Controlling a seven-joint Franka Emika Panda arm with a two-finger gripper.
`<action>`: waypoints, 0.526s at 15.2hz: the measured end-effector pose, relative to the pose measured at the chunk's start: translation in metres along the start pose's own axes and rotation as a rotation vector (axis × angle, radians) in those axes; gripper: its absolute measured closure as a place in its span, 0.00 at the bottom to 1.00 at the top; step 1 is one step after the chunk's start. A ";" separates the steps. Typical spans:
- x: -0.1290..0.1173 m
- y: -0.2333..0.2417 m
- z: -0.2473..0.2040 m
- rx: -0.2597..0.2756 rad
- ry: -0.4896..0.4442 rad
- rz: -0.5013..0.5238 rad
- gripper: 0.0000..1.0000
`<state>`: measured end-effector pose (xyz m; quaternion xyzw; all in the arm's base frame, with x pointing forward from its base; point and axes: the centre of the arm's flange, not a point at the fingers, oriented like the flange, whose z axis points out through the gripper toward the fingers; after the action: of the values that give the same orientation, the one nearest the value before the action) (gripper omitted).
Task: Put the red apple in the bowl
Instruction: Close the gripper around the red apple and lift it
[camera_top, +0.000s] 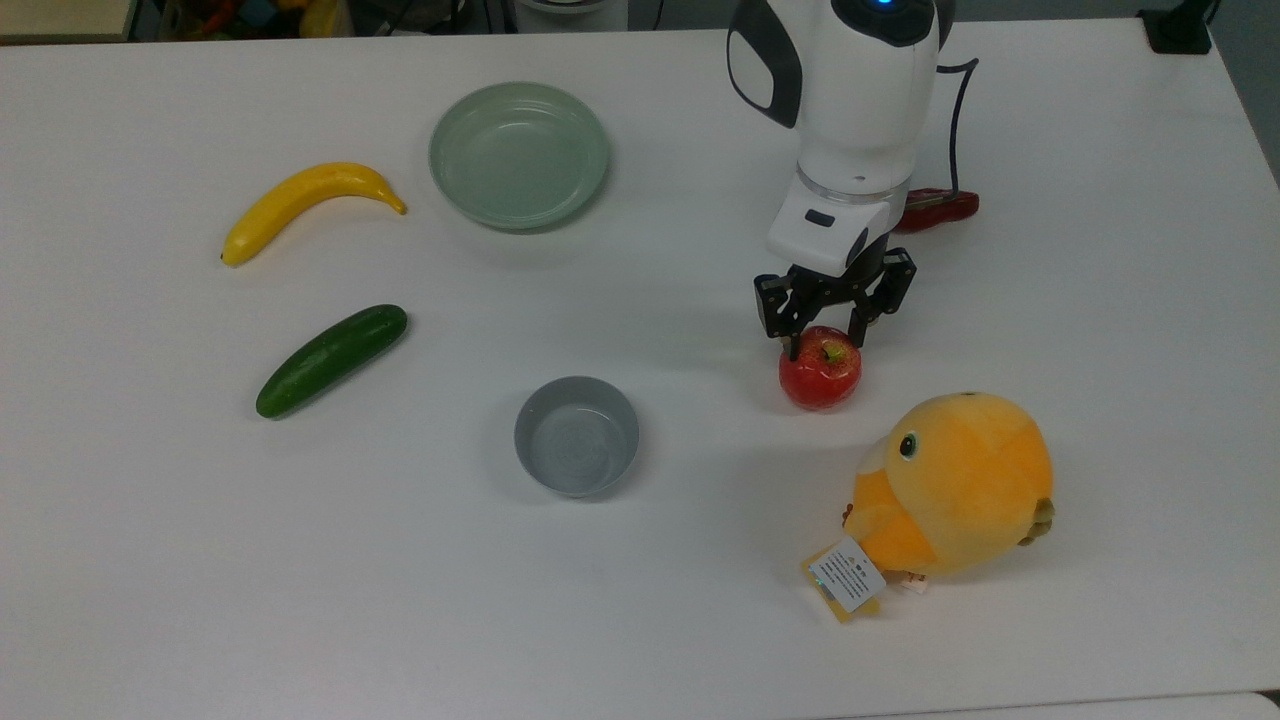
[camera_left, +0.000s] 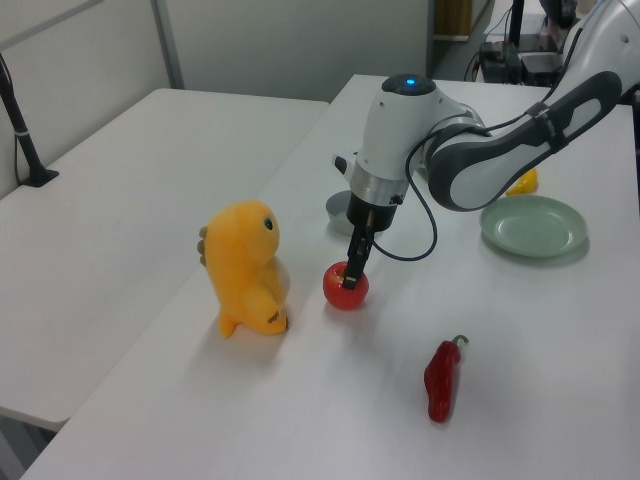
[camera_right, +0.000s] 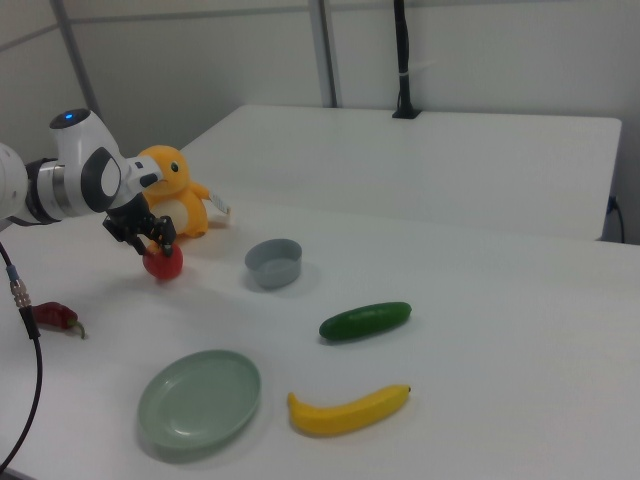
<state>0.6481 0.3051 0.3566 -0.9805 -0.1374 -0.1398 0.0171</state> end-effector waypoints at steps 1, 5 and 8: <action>0.000 0.001 0.000 -0.003 0.001 -0.002 0.37; 0.002 0.007 0.000 -0.028 0.007 -0.018 0.41; 0.002 0.008 0.000 -0.028 0.008 -0.018 0.41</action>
<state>0.6521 0.2982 0.3569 -0.9788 -0.1439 -0.1455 0.0026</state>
